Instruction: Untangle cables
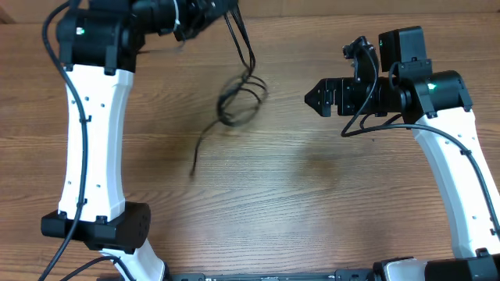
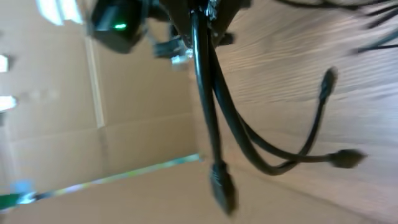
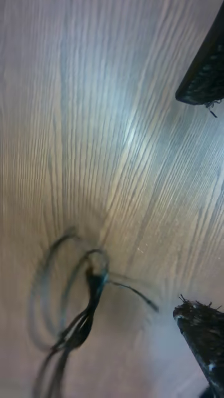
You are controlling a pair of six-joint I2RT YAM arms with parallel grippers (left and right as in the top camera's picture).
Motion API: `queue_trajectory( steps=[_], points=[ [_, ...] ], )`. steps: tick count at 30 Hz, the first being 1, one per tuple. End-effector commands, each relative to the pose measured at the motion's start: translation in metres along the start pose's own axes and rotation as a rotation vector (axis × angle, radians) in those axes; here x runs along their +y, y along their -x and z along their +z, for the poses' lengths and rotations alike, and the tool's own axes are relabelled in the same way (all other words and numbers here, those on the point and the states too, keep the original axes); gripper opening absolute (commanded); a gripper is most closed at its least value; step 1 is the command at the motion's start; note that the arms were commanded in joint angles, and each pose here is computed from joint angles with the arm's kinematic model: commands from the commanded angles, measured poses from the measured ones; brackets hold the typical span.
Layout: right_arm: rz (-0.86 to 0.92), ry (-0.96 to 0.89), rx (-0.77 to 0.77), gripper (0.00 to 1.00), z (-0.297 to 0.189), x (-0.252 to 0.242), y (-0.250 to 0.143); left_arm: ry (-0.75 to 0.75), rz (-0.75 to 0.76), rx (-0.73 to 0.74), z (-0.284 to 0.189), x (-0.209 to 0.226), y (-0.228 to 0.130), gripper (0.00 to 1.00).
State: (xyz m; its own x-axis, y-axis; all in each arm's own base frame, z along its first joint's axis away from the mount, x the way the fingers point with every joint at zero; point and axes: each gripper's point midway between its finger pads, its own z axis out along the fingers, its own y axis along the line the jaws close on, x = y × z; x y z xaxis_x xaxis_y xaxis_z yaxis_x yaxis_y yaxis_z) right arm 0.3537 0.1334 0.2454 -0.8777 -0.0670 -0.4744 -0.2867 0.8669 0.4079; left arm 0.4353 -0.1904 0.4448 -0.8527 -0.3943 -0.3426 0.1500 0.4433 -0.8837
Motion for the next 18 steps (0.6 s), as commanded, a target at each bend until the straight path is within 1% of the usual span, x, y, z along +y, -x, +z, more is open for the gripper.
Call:
queue_trajectory(
  steps=[1, 4, 7, 9, 13, 16, 18],
  points=[
    [-0.150, 0.085, 0.019, 0.99, 0.009, 0.024, -0.001, -0.141, -0.027, 0.035, -0.015, -0.042, -0.005, 0.04],
    [-0.261, 0.113, 0.038, 0.99, 0.021, 0.041, -0.005, -0.180, -0.040, 0.047, -0.017, -0.051, -0.005, 0.04],
    [-0.398, 0.141, 0.031, 0.93, 0.035, 0.062, -0.005, -0.240, -0.044, 0.079, -0.020, -0.065, -0.007, 0.04],
    [-0.442, 0.105, 0.007, 0.91, 0.045, 0.066, 0.002, -0.278, -0.046, 0.093, -0.022, -0.075, -0.008, 0.04],
    [-0.487, 0.027, -0.045, 0.90, 0.057, 0.066, 0.017, -0.343, -0.060, 0.118, -0.028, -0.093, -0.008, 0.04],
    [-0.493, 0.020, -0.065, 0.90, 0.059, 0.066, 0.023, -0.389, -0.061, 0.143, -0.033, -0.105, -0.009, 0.04],
    [-0.495, 0.016, -0.074, 0.90, 0.058, 0.065, 0.025, -0.428, -0.035, 0.150, -0.038, -0.116, -0.009, 0.04]
  ],
)
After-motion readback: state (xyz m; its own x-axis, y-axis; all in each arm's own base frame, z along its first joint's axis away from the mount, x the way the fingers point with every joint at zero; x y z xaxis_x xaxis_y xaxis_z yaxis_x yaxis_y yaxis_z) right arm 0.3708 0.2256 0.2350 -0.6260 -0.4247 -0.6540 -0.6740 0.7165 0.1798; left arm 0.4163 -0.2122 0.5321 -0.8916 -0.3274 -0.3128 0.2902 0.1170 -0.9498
